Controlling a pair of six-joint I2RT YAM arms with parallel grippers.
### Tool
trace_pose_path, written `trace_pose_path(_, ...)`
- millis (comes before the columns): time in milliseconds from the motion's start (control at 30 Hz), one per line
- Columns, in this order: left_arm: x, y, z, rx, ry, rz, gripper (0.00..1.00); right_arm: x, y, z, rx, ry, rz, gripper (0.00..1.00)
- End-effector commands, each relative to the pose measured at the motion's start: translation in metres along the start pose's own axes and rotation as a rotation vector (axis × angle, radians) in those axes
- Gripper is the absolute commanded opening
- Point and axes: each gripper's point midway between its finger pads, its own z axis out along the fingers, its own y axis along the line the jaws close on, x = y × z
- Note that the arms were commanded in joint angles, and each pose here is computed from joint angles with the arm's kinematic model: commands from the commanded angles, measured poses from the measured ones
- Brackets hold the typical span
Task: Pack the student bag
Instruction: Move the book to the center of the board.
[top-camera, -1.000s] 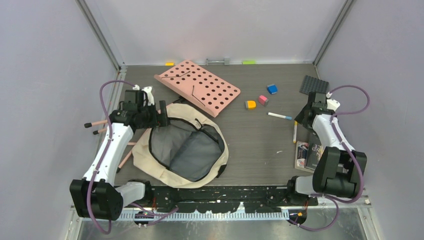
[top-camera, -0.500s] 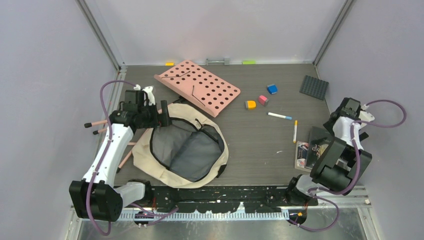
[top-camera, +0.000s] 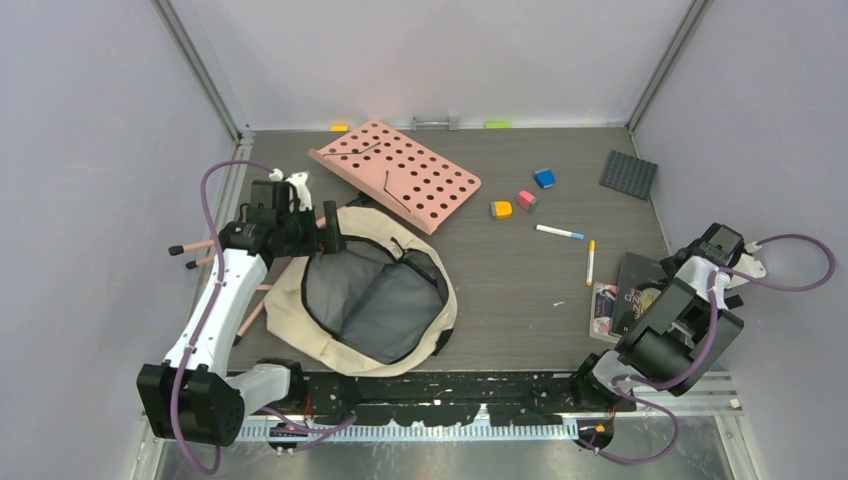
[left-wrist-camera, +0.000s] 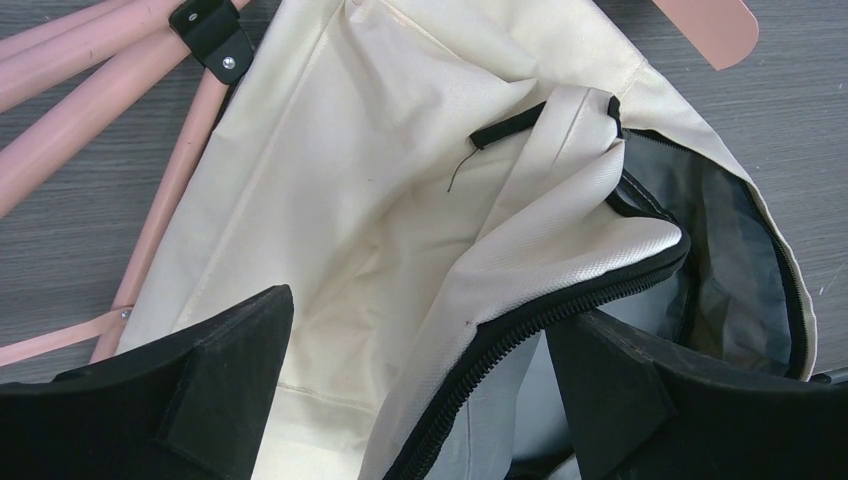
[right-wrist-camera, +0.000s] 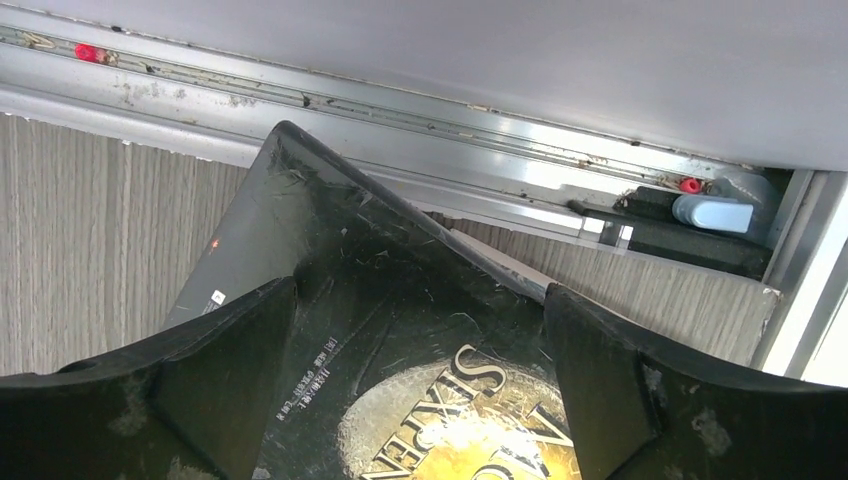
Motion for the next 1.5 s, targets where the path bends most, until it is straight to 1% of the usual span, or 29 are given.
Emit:
trace_pose_path(0, -0.02, -0.01, -0.01, 0.033, -0.082, 0.013, 0.99, 0.015, 0.015, -0.001, -0.091, 0.066, 0.082, 1.0)
trace_pose_path(267, -0.02, -0.009, -0.009, 0.027, -0.08, 0.013, 1.0, 0.055, 0.021, -0.001, -0.173, 0.164, 0.121, 1.0)
trace_pose_path(400, -0.02, -0.008, -0.01, 0.024, -0.079, 0.012, 1.0, 0.07, 0.025, -0.011, -0.212, 0.174, 0.127, 1.0)
trace_pose_path(467, -0.02, -0.008, -0.01, 0.024, -0.081, 0.013, 1.0, 0.072, 0.029, -0.018, -0.231, 0.164, 0.122, 1.0)
trace_pose_path(667, -0.02, -0.007, -0.01, 0.019, -0.081, 0.014, 1.0, 0.079, 0.044, -0.038, -0.249, 0.115, 0.037, 1.0)
trace_pose_path(733, -0.02, -0.007, -0.01, 0.017, -0.083, 0.014, 1.0, 0.077, 0.043, -0.041, -0.228, 0.094, 0.001, 1.0)
trace_pose_path(767, -0.02, -0.007, -0.01, 0.017, -0.083, 0.016, 1.0, 0.074, 0.037, -0.041, -0.188, 0.071, -0.016, 1.0)
trace_pose_path(800, -0.02, -0.007, -0.011, 0.019, -0.084, 0.016, 1.0, 0.07, 0.038, -0.045, -0.18, 0.051, -0.05, 1.0)
trace_pose_path(900, -0.02, -0.007, -0.011, 0.019, -0.086, 0.016, 1.0, 0.048, 0.03, -0.056, -0.085, -0.055, -0.115, 1.0)
trace_pose_path(1000, -0.021, -0.007, -0.012, 0.015, -0.09, 0.017, 1.0, 0.03, 0.034, -0.075, -0.014, -0.192, -0.228, 1.0)
trace_pose_path(1100, -0.021, -0.006, -0.013, 0.012, -0.094, 0.019, 1.0, 0.028, 0.055, -0.096, -0.02, -0.253, -0.363, 1.0)
trace_pose_path(1133, -0.021, -0.006, -0.013, 0.011, -0.093, 0.018, 1.0, 0.025, 0.056, -0.099, 0.011, -0.265, -0.399, 1.0)
trace_pose_path(1267, -0.021, -0.006, -0.013, 0.012, -0.093, 0.02, 1.0, 0.041, 0.079, -0.112, 0.052, -0.265, -0.621, 1.0)
trace_pose_path(1300, -0.021, -0.007, -0.013, 0.013, -0.093, 0.022, 1.0, 0.05, 0.086, -0.115, 0.069, -0.288, -0.691, 1.0)
trace_pose_path(1333, -0.021, -0.006, -0.014, 0.012, -0.097, 0.024, 1.0, 0.059, 0.097, -0.125, 0.046, -0.303, -0.743, 1.0)
trace_pose_path(1467, -0.021, -0.004, -0.015, 0.0, -0.105, 0.027, 1.0, 0.085, 0.124, -0.14, 0.021, -0.333, -0.875, 1.0)
